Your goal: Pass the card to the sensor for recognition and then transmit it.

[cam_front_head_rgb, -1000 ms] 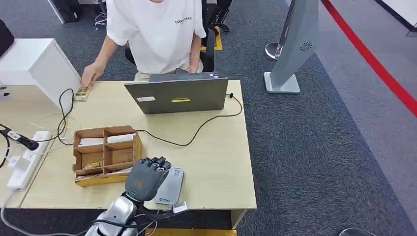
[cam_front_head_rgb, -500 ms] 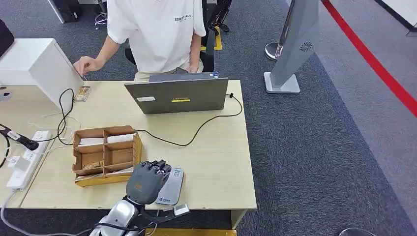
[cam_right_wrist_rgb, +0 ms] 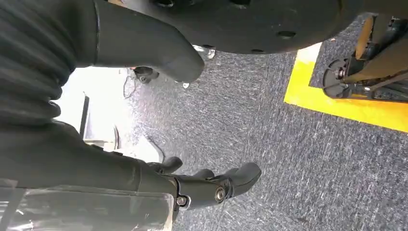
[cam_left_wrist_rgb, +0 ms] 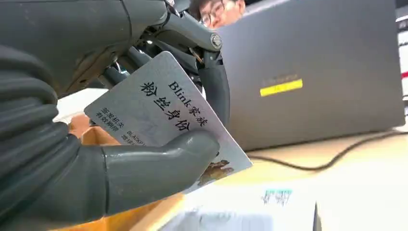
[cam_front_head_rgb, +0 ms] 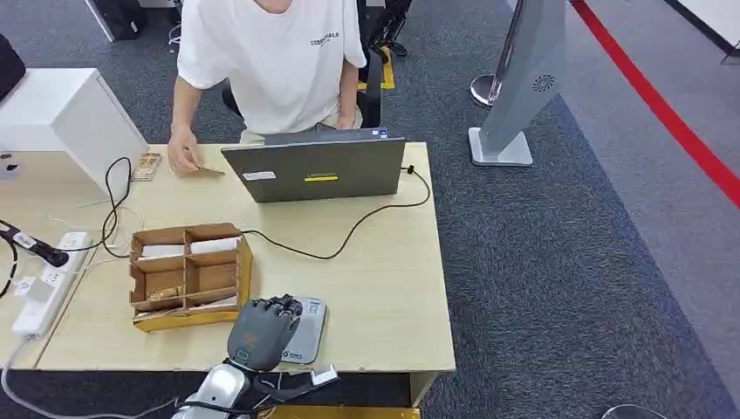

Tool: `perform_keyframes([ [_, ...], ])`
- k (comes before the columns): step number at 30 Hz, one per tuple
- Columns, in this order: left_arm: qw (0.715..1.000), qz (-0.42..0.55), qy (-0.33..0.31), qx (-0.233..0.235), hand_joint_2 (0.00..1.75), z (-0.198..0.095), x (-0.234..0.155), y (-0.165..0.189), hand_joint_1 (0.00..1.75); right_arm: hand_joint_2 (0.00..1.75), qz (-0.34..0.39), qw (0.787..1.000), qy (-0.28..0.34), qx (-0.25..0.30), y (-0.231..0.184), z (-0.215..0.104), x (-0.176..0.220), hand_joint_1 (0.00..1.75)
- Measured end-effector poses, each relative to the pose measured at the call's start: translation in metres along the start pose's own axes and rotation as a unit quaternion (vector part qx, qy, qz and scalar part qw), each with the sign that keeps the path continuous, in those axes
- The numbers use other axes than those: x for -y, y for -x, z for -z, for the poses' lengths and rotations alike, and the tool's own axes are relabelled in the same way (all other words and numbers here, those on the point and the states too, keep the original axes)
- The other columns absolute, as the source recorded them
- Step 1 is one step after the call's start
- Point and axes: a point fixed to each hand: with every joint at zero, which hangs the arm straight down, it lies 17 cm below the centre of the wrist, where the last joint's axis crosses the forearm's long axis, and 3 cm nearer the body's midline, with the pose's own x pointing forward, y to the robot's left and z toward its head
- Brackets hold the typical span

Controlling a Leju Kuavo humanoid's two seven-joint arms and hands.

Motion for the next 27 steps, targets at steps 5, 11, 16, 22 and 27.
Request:
perform_keyframes([
  [5,0.999,-0.009,0.023,-0.022,1.75,-0.003,0.017,0.007,1.75,1.75,-0.001,1.0,0.0,-0.001,0.0,0.0,0.0,0.0],
  [11,0.999,-0.014,0.038,-0.034,1.75,-0.002,0.027,0.012,1.75,1.75,-0.002,1.0,0.0,-0.003,0.001,0.0,0.0,0.0],
  [16,0.999,-0.001,0.014,-0.052,1.75,0.016,0.01,0.03,1.75,1.75,-0.011,1.0,0.0,-0.007,0.003,0.0,0.0,0.0],
  [22,0.996,0.043,-0.062,-0.049,1.75,0.067,-0.053,0.066,1.75,1.75,-0.025,1.0,-0.001,-0.005,0.004,0.0,-0.001,0.0],
  [27,0.988,0.112,-0.101,-0.043,1.75,0.118,-0.11,0.106,1.75,1.75,-0.04,0.999,-0.007,-0.006,0.005,-0.001,-0.003,0.0],
])
